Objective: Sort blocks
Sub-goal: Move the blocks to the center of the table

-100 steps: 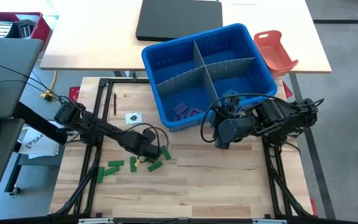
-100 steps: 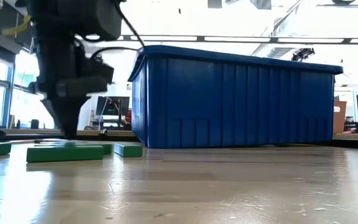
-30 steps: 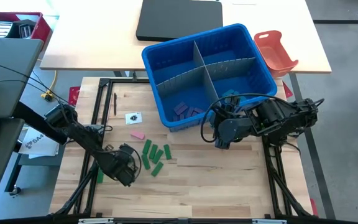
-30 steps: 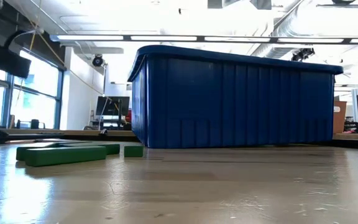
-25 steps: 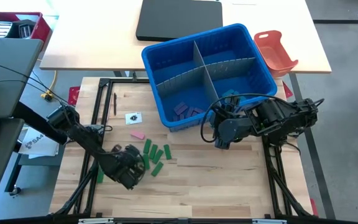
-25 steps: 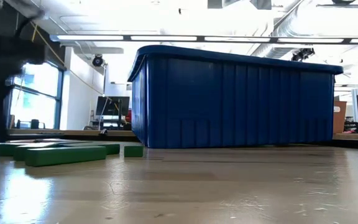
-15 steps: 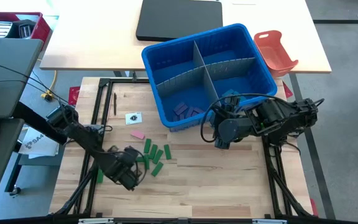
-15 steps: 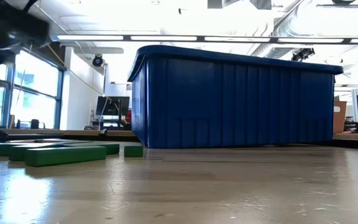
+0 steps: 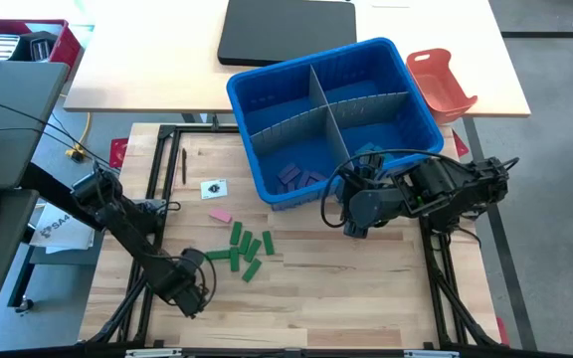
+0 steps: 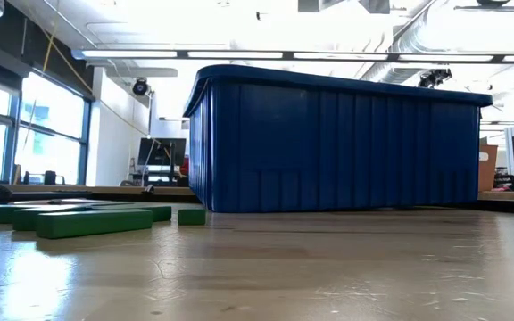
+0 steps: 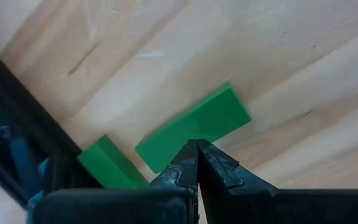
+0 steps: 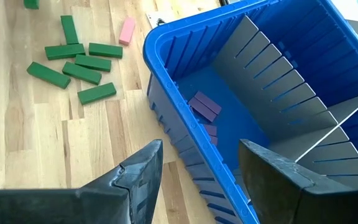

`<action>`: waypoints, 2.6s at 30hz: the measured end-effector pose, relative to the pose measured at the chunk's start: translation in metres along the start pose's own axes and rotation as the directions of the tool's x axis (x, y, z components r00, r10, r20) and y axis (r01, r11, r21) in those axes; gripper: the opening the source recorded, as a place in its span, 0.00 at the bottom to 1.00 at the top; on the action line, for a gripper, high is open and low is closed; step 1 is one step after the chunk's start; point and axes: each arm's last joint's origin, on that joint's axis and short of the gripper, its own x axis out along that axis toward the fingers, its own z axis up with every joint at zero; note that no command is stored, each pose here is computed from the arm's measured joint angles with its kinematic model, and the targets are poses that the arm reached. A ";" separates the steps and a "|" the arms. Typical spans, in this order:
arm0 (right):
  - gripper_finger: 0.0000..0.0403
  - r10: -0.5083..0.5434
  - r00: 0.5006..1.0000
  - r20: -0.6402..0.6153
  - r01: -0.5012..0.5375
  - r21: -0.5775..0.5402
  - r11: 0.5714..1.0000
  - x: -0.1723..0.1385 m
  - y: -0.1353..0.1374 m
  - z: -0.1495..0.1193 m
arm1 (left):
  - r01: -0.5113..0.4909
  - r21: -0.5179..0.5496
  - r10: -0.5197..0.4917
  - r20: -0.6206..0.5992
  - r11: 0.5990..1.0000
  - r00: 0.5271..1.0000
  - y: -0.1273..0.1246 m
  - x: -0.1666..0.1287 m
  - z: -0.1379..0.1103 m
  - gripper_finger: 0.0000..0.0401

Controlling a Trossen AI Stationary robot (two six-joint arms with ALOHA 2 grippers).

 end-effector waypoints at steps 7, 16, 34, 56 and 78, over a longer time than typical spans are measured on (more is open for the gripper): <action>0.51 0.000 1.000 0.000 0.000 0.002 1.000 0.000 0.000 0.000 | 0.068 0.006 -0.068 0.005 0.998 0.998 0.001 0.019 0.001 0.00; 0.51 0.001 1.000 0.003 -0.001 0.002 1.000 0.000 0.000 0.000 | 0.201 0.094 -0.222 0.467 0.975 0.856 -0.017 -0.012 0.015 0.00; 0.51 0.001 1.000 0.006 -0.001 0.002 1.000 0.000 0.000 0.001 | -0.179 -0.040 0.169 -0.175 0.983 0.970 0.022 0.023 0.003 0.00; 0.51 0.001 1.000 0.006 -0.001 0.002 1.000 0.000 0.000 0.001 | 0.103 -0.082 -0.104 -0.004 0.991 0.995 -0.002 0.025 0.007 0.00; 0.51 0.002 1.000 0.008 -0.002 0.005 1.000 0.000 0.000 0.001 | -0.195 -0.167 0.140 -0.293 0.967 0.946 0.019 0.023 -0.010 0.00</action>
